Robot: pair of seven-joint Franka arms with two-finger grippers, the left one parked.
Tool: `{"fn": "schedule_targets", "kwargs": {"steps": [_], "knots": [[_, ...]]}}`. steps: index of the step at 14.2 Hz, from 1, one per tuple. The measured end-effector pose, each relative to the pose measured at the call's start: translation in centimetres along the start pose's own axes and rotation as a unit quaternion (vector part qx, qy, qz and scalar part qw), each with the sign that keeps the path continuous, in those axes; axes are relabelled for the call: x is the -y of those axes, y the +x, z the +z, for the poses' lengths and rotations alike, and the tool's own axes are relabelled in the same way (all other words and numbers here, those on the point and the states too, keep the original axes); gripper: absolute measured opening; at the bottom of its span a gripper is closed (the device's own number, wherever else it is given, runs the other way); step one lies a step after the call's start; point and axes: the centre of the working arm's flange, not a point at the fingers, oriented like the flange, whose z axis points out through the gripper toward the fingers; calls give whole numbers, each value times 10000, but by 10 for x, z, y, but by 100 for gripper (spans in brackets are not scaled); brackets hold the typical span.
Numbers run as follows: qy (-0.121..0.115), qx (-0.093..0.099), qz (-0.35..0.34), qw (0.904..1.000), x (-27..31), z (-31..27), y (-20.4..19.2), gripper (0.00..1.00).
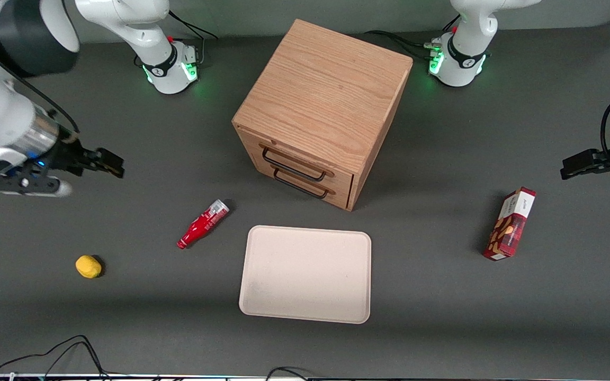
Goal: Place coke bottle on tray
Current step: 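Move the right gripper toward the red Coca-Cola bottle lying on the table, then lower the right gripper over the bottle and close it around the body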
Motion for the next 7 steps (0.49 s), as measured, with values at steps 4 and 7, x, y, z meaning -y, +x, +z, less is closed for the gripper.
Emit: {"fn": "schedule_targets", "kwargs": {"steps": [4, 7], "knots": [[79, 222, 1077, 9939, 54, 84, 13, 100], [246, 97, 1704, 9850, 76, 145, 4, 100]]}}
